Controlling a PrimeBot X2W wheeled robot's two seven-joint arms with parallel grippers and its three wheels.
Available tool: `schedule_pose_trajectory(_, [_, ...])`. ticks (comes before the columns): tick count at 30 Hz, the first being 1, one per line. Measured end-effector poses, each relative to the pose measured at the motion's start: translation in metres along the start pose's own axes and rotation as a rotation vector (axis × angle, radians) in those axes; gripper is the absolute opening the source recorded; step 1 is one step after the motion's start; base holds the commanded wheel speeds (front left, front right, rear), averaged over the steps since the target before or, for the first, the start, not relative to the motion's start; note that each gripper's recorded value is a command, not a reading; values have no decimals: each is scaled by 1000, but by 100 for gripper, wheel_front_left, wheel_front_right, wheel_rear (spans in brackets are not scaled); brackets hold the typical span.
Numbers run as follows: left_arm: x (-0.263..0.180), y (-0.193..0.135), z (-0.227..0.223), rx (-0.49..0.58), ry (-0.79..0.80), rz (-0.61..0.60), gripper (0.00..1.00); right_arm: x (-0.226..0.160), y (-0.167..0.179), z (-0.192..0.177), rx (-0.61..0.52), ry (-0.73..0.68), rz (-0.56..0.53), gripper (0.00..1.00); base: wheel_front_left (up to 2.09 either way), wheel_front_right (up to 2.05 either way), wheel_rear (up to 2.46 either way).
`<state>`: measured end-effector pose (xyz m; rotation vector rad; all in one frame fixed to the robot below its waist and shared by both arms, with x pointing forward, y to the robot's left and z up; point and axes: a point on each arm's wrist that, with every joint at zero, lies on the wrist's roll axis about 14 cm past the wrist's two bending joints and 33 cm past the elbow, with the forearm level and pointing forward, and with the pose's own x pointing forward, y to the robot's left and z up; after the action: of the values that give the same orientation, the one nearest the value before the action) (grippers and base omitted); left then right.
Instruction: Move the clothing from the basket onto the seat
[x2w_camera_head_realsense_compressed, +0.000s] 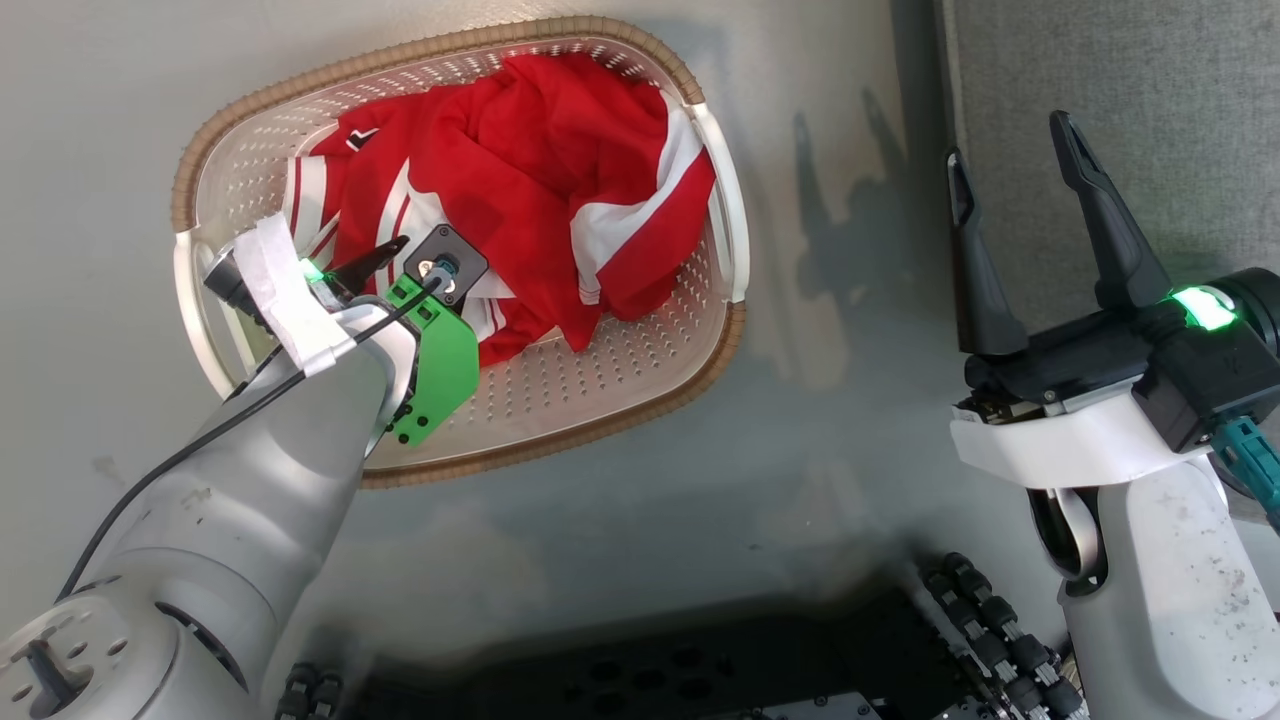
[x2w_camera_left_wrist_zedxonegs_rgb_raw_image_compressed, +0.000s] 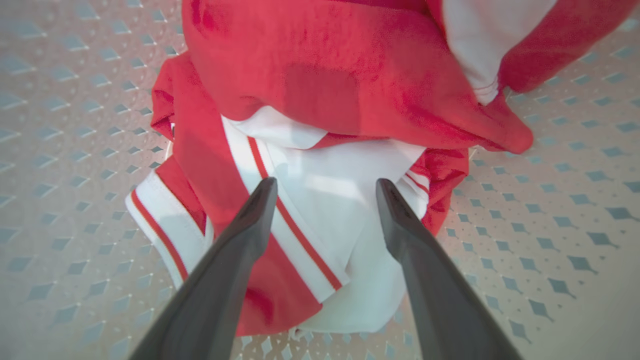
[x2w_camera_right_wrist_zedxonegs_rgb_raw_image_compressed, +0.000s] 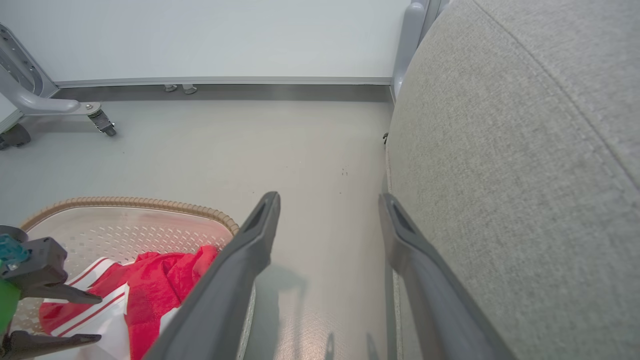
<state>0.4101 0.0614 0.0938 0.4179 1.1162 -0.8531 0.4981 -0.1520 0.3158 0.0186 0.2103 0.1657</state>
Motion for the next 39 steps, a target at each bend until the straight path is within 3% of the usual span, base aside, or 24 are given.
schedule_pose_trajectory(34, [19,5,-53,11,188,4,98,0,19,-41,-9,69,50,100,0,0,0])
schedule_pose_trajectory(35, [19,5,-54,17,194,3,45,-1,19,-41,-10,70,51,100,0,0,0])
schedule_pose_trajectory(36, [19,5,-54,23,196,0,0,-2,19,-42,-9,73,51,100,0,0,0])
schedule_pose_trajectory(39, [18,4,-56,37,211,-6,0,-3,19,-42,-11,77,52,100,0,0,0])
